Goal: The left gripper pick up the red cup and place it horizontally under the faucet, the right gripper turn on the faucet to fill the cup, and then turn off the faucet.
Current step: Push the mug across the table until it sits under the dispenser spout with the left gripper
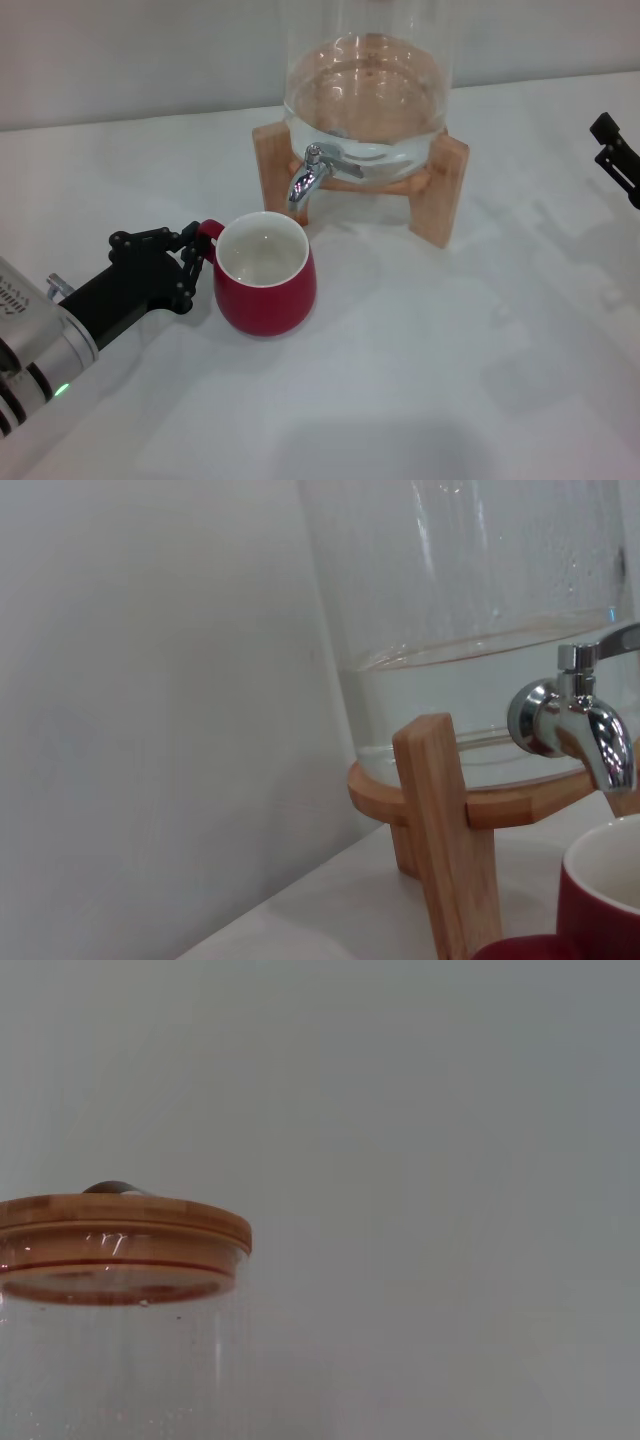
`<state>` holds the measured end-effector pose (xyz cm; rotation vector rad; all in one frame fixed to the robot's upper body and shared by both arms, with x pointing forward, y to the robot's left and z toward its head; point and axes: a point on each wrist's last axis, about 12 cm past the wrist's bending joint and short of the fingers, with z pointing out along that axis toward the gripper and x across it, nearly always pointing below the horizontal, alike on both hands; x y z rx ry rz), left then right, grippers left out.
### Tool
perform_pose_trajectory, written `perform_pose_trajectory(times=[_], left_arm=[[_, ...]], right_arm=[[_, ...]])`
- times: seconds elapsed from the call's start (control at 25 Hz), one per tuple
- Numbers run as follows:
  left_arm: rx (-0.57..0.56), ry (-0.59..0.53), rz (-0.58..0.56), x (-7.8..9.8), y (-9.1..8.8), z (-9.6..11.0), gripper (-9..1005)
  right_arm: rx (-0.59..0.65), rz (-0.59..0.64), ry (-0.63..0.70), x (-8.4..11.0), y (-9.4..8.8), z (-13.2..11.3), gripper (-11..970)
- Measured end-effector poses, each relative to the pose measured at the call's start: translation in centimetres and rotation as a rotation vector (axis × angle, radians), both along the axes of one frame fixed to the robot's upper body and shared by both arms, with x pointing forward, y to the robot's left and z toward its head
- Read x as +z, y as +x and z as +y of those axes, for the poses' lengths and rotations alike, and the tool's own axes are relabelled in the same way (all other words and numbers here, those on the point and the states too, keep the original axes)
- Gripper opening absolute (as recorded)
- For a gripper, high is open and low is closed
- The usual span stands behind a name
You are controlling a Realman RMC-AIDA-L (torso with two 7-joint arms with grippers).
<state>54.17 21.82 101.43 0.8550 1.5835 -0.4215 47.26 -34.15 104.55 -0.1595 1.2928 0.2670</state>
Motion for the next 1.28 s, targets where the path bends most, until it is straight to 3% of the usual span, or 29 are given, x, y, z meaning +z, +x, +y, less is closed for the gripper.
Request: perform_pose_trajectory(times=[1.28], left_arm=[[-0.021,0.035,-0.005,0.4,1.0,-0.7,80]], right_arm=[[0.009,-0.013,0.001,0.2,0.1,0.1,871]])
